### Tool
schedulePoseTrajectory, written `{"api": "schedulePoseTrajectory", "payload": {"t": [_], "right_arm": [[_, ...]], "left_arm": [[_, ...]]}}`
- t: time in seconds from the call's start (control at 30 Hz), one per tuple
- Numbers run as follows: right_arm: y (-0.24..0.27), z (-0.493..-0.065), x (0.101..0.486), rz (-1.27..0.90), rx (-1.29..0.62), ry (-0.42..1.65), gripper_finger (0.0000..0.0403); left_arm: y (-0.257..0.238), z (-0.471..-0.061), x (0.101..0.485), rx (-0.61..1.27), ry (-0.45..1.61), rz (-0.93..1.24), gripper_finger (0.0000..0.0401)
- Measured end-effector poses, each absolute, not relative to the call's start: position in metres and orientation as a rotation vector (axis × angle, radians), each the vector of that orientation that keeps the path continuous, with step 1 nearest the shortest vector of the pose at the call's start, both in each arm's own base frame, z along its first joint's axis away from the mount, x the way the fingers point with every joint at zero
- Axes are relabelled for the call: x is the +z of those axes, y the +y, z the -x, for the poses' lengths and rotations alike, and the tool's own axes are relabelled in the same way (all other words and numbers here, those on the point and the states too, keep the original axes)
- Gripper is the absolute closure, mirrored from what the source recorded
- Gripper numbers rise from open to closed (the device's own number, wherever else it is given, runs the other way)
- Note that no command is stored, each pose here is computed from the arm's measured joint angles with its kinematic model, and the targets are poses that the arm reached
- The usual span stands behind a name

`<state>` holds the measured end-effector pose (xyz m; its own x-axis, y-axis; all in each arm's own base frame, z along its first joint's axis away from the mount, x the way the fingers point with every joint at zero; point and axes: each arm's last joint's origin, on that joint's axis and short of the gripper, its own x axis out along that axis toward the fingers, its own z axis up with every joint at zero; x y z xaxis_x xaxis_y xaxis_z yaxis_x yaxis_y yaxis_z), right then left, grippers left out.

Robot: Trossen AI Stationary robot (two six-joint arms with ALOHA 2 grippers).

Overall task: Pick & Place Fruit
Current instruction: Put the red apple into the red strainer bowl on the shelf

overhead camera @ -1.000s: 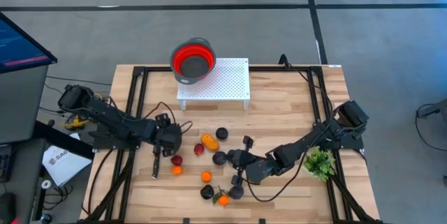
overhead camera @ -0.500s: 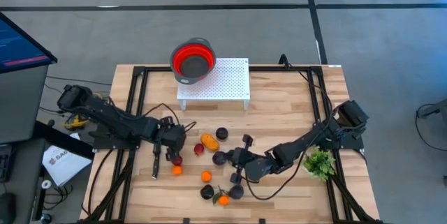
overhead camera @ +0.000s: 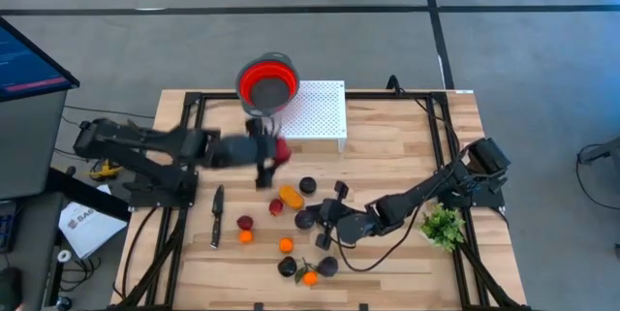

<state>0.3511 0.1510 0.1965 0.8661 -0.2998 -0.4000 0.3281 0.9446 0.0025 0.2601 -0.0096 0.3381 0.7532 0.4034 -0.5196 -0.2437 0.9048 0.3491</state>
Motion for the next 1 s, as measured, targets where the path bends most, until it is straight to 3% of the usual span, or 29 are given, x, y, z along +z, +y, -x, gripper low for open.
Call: {"api": "schedulePoseTrajectory", "payload": {"t": [0.23, 0.47, 1.0], "right_arm": [[0.149, -0.352, 0.197, -0.077, -0.333, 0.401, 0.0397], [0.149, -0.353, 0.198, -0.081, -0.333, 0.392, 0.0397], [0.149, -0.353, 0.198, -0.084, -0.332, 0.389, 0.0397]], "left_arm": [[0.094, -0.264, 0.361, 0.691, 0.614, -0.297, 0.0126], [0.182, -0.245, 0.338, 0.836, 0.665, -0.085, 0.0125], [0.226, -0.258, 0.286, 0.816, 0.755, 0.064, 0.012]]}}
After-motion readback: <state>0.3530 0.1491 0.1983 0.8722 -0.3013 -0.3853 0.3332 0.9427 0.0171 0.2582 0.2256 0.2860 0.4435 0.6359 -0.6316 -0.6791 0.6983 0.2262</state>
